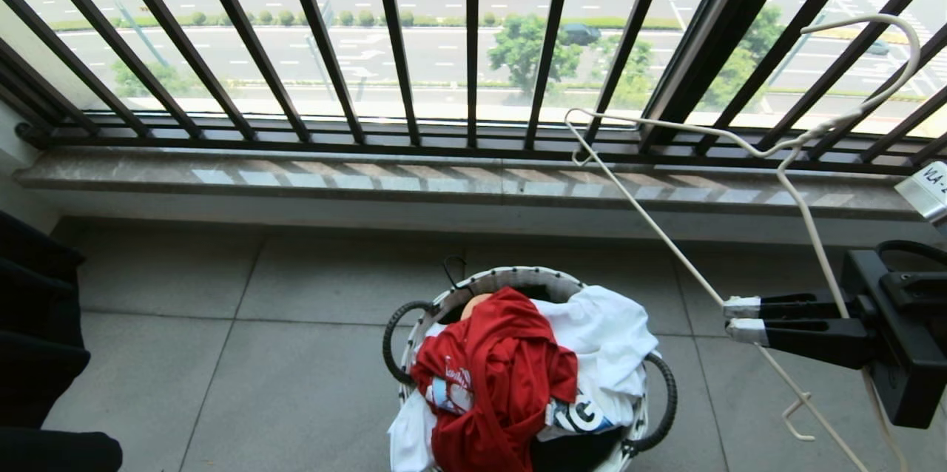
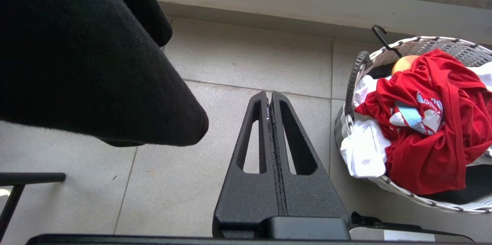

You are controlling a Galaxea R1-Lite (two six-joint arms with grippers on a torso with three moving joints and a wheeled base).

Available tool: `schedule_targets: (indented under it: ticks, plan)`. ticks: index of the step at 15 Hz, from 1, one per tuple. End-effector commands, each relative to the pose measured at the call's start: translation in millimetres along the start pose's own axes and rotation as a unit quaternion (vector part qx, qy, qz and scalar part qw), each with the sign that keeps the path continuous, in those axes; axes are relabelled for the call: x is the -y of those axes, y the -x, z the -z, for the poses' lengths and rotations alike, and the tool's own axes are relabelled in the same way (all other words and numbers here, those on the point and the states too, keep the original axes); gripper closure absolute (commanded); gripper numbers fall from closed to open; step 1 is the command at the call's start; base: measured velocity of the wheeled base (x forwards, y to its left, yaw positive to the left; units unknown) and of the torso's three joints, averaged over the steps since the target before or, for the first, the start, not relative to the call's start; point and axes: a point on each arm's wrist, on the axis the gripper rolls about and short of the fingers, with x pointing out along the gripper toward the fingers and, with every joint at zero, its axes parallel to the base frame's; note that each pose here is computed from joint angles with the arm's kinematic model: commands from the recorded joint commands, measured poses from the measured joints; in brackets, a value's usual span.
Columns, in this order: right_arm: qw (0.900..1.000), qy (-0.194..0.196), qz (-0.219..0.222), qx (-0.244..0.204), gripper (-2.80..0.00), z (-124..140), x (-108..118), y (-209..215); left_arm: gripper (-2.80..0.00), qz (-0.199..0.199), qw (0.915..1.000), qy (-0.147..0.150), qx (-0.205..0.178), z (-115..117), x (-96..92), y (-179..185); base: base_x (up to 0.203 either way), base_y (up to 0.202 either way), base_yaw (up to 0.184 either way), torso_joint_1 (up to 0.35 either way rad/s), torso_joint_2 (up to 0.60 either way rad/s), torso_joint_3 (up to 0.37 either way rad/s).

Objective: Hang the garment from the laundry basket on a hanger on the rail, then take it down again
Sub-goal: Pick up clothes from the basket

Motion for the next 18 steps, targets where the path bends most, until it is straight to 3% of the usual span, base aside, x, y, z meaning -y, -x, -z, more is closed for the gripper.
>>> schedule_targets:
  ticks: [1, 3, 5, 7, 9, 13, 15, 18]
  plan:
    - [1.0, 0.009, 0.0, 0.006, 0.0, -3, -3, 3, 0.0, 0.027, 0.9974, 0.003, -0.067, -36, 5.4, -25, 0.0, 0.0, 0.0, 0.0, 0.0, 0.0]
    - [1.0, 0.013, 0.003, 0.01, 0.0, -5, -7, 6, 0.0, 0.084, 0.9894, 0.011, -0.118, -65, 11.5, -47, 0.0, 0.0, 0.0, 0.0, 0.0, 0.0]
    - [1.0, 0.009, 0.005, 0.016, 0.0, -8, -9, 9, 0.0, 0.128, 0.9757, 0.022, -0.176, -83, 16.5, -79, 0.0, 0.0, 0.0, 0.0, 0.0, 0.0]
    - [1.0, 0.013, 0.007, 0.018, 0.0, -10, -10, 10, 0.0, 0.167, 0.955, 0.027, -0.243, -87, 24.8, -117, 0.0, 0.0, 0.0, 0.0, 0.0, 0.0]
    - [0.999, 0.011, 0.022, 0.02, 0.0, -11, -6, 14, 0.0, 0.205, 0.9284, 0.022, -0.309, -82, 40.6, -158, 0.0, 0.0, 0.0, 0.0, 0.0, 0.0]
    - [0.998, -0.009, 0.052, 0.025, 0.0, -17, 3, 21, 0.0, 0.267, 0.8821, -0.002, -0.388, -67, 92.7, -237, 0.0, 0.0, 0.0, 0.0, 0.0, 0.0]
    - [0.998, -0.011, 0.055, 0.024, 0.0, -17, 5, 21, 0.0, 0.294, 0.8712, -0.013, -0.393, -65, 124.7, -271, 0.0, 0.0, 0.0, 0.0, 0.0, 0.0]
    - [0.997, -0.018, 0.074, 0.022, 0.0, -18, 15, 24, 0.0, 0.309, 0.8529, -0.042, -0.419, -37, 172.0, -305, 0.0, 0.0, 0.0, 0.0, 0.0, 0.0]
